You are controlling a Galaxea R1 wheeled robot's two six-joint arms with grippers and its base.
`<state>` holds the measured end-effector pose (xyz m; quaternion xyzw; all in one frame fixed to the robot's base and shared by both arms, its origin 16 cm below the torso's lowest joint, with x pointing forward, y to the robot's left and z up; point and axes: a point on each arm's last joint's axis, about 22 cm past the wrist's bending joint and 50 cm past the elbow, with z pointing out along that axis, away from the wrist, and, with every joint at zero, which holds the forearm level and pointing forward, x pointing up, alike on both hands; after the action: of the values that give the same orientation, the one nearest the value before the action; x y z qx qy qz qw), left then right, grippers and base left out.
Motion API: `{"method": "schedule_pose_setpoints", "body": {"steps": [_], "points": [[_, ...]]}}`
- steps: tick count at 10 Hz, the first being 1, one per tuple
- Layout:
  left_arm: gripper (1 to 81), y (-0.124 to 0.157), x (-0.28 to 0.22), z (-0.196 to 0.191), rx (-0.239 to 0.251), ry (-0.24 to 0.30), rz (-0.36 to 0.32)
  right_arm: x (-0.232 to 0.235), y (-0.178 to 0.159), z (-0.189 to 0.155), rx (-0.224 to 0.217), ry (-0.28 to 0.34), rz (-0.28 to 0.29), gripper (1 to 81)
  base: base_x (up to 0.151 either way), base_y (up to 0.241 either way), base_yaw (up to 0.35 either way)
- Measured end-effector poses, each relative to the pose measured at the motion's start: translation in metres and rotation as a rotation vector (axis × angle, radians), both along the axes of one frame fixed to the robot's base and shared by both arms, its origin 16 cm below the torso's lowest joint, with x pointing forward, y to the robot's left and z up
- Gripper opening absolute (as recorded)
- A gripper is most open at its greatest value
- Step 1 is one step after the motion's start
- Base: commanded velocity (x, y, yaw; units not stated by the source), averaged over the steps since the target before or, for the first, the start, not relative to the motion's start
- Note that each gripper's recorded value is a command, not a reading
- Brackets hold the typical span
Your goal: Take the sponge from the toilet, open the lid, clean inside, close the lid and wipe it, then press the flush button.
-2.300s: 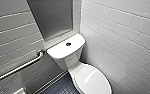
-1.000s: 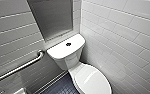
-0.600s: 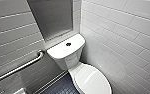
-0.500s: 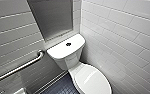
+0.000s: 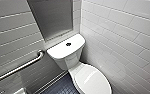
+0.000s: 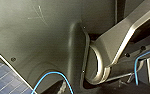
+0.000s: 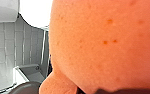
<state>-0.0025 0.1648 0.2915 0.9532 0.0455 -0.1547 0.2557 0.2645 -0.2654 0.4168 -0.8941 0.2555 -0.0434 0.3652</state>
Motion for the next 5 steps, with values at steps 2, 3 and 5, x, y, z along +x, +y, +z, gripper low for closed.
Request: {"method": "schedule_pose_setpoints", "body": {"steps": [2, 3, 5], "points": [[81.1, 0.005, 0.000, 0.000, 0.005, 0.000, -0.003, 0.059, 0.004, 0.013, 0.023, -0.084, -0.002, 1.0, 0.000, 0.000, 0.000], [81.1, 0.005, 0.000, 0.000, 0.006, 0.000, -0.003, 0.099, 0.013, 0.024, 0.046, -0.134, 0.004, 1.0, 0.000, 0.000, 0.000], [81.1, 0.005, 0.000, -0.001, 0.005, -0.001, -0.004, 0.153, 0.026, 0.041, 0.076, -0.194, 0.022, 1.0, 0.000, 0.000, 0.000]]}}
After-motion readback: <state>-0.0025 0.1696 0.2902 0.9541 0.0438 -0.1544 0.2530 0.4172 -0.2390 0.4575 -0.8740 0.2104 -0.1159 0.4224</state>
